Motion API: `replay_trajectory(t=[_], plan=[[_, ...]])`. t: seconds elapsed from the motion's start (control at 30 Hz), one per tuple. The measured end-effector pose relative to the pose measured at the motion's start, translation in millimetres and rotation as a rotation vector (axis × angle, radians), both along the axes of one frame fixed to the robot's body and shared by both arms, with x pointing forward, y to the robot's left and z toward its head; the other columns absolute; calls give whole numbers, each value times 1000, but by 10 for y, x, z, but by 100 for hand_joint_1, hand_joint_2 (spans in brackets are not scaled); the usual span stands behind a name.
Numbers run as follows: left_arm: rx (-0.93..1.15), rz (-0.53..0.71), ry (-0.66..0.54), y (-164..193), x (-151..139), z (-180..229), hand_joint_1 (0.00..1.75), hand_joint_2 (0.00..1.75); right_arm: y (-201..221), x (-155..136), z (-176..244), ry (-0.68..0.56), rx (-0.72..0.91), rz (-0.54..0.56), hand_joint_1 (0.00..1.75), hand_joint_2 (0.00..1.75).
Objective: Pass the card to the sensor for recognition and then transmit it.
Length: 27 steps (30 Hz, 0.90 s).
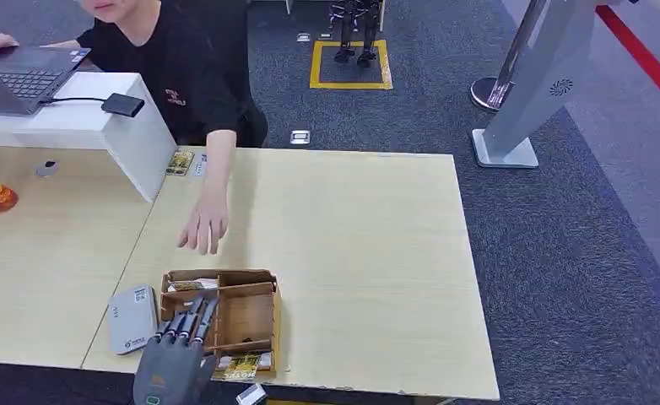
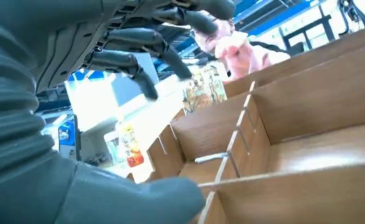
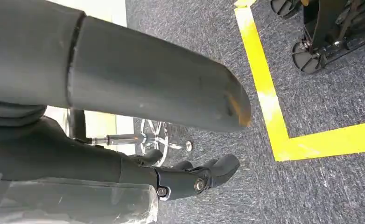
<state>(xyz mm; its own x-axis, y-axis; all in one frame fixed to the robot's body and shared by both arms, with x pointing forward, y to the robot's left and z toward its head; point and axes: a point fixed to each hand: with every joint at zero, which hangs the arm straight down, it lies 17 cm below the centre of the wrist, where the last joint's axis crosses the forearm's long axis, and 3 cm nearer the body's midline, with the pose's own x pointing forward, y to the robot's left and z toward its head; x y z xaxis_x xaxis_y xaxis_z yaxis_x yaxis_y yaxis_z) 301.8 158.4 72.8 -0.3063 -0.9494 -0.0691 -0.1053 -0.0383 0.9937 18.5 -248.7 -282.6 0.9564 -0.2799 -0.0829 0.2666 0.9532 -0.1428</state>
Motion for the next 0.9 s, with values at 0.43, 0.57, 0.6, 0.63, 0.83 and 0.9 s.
replay_trajectory(t=[0.43, 0.57, 0.6, 0.63, 0.83, 0.9], plan=[[-124, -117, -32, -227, -64, 305, 0, 175, -9, -18, -1, 3, -5, -15, 0, 0], [-135, -126, -30, -247, -66, 326, 0, 175, -9, -20, -1, 3, -6, -15, 0, 0], [-136, -126, -32, -248, -64, 333, 0, 175, -9, -20, -1, 3, -6, -15, 0, 0], [-137, -126, -32, -248, -63, 335, 0, 175, -9, -20, -1, 3, -6, -15, 0, 0], [-138, -133, -32, -261, -64, 341, 0, 175, -10, -21, -2, 2, -6, -14, 0, 0], [-139, -135, -35, -265, -56, 351, 2, 175, -12, -18, -2, 1, -7, -10, 0, 0]])
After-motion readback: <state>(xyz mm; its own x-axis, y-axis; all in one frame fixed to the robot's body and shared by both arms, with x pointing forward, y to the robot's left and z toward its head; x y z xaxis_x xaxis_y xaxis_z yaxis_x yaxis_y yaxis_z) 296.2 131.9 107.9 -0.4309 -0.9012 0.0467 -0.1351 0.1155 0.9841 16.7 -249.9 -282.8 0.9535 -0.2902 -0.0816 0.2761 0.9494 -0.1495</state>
